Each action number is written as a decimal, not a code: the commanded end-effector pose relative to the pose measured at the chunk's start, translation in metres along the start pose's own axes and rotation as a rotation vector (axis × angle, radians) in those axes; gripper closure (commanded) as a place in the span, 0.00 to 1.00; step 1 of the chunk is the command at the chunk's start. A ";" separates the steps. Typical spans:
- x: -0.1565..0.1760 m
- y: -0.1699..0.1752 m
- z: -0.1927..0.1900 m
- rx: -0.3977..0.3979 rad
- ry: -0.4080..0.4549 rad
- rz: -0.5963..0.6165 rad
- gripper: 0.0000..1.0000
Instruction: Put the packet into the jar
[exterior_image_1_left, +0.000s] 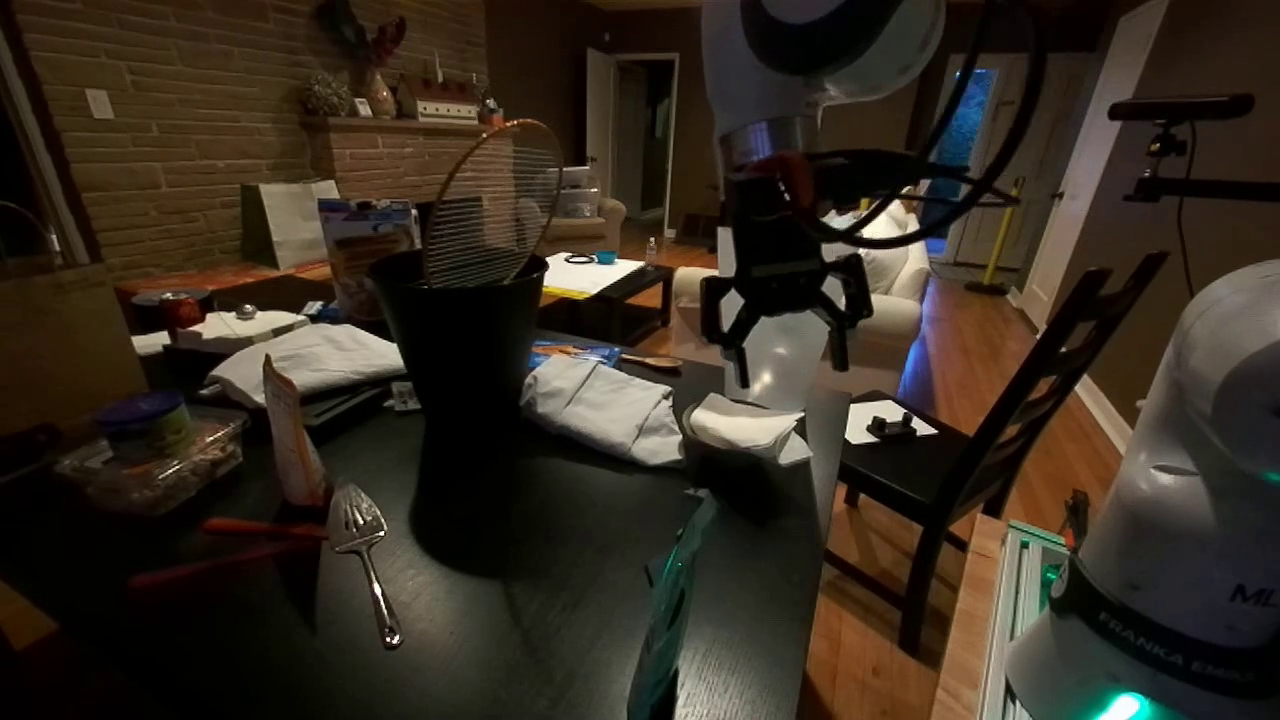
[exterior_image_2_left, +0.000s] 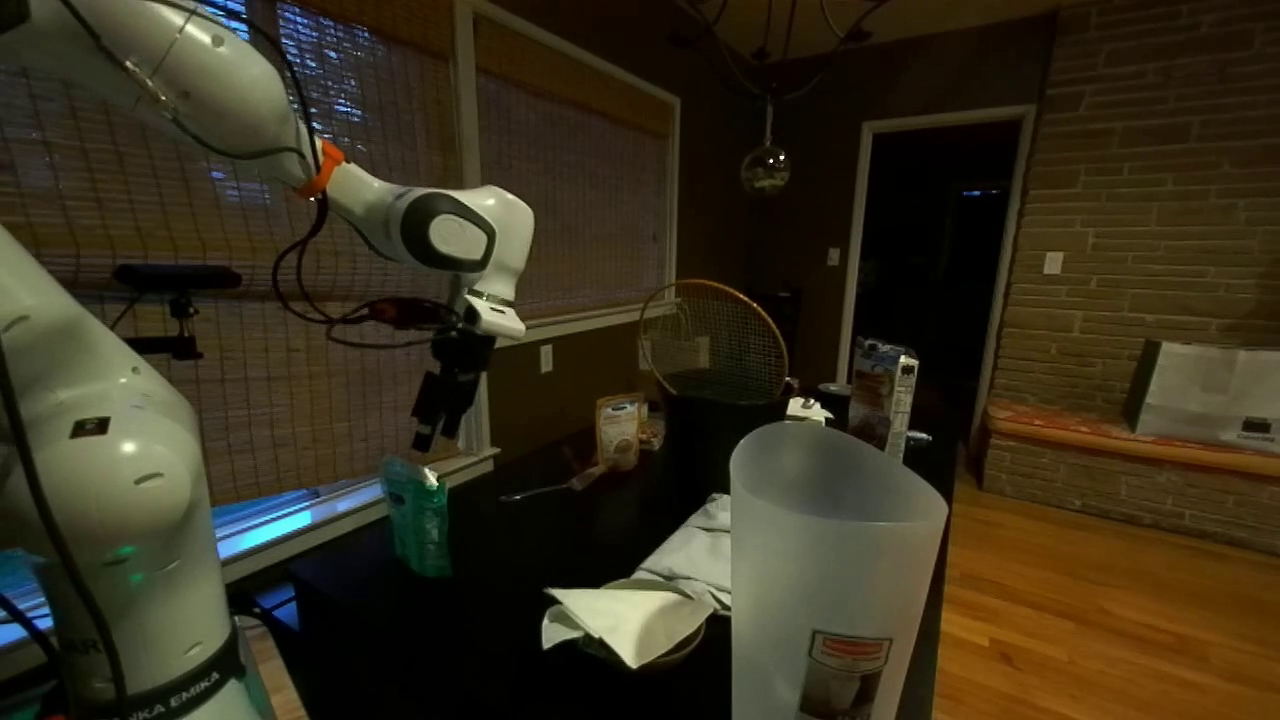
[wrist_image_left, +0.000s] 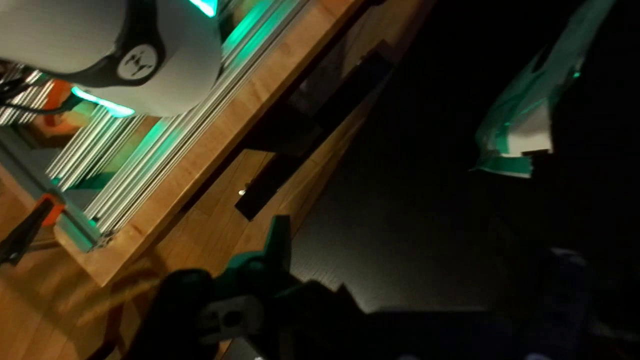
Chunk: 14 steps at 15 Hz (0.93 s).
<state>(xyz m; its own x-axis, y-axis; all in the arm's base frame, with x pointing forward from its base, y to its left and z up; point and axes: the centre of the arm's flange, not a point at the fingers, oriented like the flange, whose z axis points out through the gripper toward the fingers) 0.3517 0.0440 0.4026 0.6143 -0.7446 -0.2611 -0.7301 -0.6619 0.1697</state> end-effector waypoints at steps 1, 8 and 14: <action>-0.013 -0.033 0.028 0.126 -0.041 0.151 0.00; -0.033 -0.063 0.069 0.150 -0.030 0.316 0.00; -0.030 -0.087 0.110 0.086 -0.043 0.265 0.33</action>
<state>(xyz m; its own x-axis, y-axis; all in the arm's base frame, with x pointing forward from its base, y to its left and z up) 0.3542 0.1230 0.3175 0.3725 -0.8924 -0.2548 -0.8940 -0.4187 0.1596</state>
